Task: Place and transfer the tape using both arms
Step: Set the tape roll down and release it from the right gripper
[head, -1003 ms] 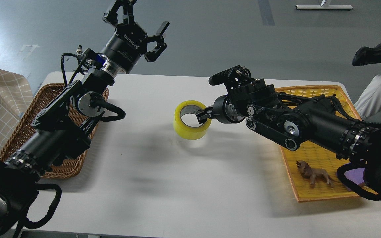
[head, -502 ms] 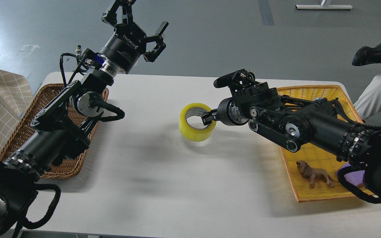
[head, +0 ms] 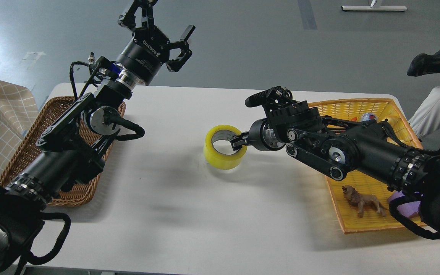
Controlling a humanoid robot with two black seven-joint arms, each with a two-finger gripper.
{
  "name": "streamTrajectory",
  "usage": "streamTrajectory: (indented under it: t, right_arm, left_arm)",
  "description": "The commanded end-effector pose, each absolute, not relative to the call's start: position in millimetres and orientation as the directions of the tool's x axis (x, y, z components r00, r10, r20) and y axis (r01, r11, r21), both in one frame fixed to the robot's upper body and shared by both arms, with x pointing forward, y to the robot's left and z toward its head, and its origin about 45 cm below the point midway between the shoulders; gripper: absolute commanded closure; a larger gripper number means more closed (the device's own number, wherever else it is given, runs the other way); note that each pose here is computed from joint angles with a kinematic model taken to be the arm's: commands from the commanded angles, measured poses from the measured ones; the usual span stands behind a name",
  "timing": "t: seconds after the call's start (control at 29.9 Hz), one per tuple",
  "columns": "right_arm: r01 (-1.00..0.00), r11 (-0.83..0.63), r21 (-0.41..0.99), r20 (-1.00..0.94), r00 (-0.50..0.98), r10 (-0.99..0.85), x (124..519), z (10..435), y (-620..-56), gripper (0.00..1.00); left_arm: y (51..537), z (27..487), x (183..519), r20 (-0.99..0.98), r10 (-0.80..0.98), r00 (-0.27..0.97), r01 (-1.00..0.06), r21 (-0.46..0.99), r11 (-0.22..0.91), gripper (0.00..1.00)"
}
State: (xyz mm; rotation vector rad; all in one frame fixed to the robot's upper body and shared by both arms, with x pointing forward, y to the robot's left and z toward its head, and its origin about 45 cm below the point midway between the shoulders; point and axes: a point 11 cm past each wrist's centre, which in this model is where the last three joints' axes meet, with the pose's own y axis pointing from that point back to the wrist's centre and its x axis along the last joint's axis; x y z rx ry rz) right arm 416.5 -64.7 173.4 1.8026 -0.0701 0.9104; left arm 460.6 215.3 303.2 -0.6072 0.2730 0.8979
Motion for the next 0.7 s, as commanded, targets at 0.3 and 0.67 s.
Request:
streamTrajectory:
  t: [0.3, 0.67]
  right_arm:
    - [-0.425, -0.43, 0.797, 0.583, 0.727, 0.362, 407, 159, -68, 0.9]
    - [-0.418, -0.425, 0.803, 0.574, 0.736, 0.36, 405, 153, -70, 0.8]
  left_arm:
    - [214, 303, 460, -0.466, 0.647, 0.604, -0.797, -0.376, 0.473, 0.02]
    - [215, 302, 460, -0.467, 0.647, 0.603, -0.797, -0.377, 0.472, 0.02]
